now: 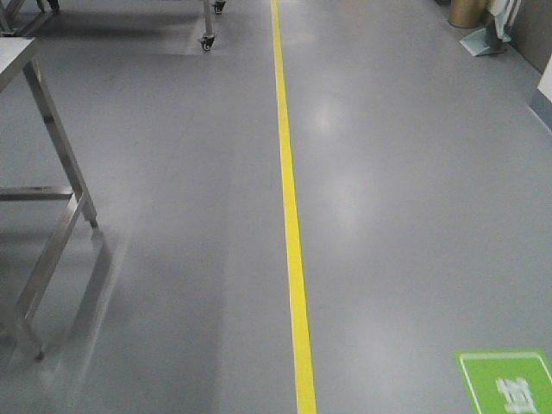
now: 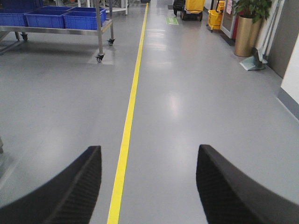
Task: Move and align brake pads A on conveyor
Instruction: 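Drive the base along the yellow-lined corridor to the steel table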
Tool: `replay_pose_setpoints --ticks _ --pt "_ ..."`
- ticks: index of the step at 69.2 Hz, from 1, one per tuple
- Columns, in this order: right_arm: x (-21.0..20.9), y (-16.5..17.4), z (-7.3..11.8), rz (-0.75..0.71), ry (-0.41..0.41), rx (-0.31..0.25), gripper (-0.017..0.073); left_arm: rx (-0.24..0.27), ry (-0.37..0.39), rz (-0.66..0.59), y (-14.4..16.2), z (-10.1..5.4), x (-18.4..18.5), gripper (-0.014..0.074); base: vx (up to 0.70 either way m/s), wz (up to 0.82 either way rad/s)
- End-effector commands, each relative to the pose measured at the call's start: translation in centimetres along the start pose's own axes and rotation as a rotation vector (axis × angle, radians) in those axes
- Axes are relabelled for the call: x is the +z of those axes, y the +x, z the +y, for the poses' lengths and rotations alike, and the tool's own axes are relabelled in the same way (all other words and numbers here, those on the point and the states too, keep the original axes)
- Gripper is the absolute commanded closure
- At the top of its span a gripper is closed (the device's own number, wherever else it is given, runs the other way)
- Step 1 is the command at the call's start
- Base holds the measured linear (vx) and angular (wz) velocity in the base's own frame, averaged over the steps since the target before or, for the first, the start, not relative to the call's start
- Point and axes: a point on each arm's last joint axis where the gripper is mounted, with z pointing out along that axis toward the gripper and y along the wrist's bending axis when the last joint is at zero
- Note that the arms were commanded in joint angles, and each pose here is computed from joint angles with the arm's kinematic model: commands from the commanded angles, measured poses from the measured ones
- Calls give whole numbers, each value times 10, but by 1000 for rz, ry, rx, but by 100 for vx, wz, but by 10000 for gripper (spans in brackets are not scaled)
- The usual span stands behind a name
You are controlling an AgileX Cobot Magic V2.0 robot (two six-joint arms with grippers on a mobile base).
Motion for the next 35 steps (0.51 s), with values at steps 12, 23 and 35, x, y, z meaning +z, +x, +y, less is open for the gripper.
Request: replay_pose_setpoints --ticks 12,23,35 --pt "-2 -14 -2 -88 20 -6 125 -5 14 -80 -13 -1 -1 81 77 7" --pt "-2 -14 -2 -88 20 -6 125 -5 14 -80 -13 -1 -1 81 74 10" --pt "-2 -14 -2 -89 21 -6 125 -5 14 -80 -13 -1 -1 81 71 4"
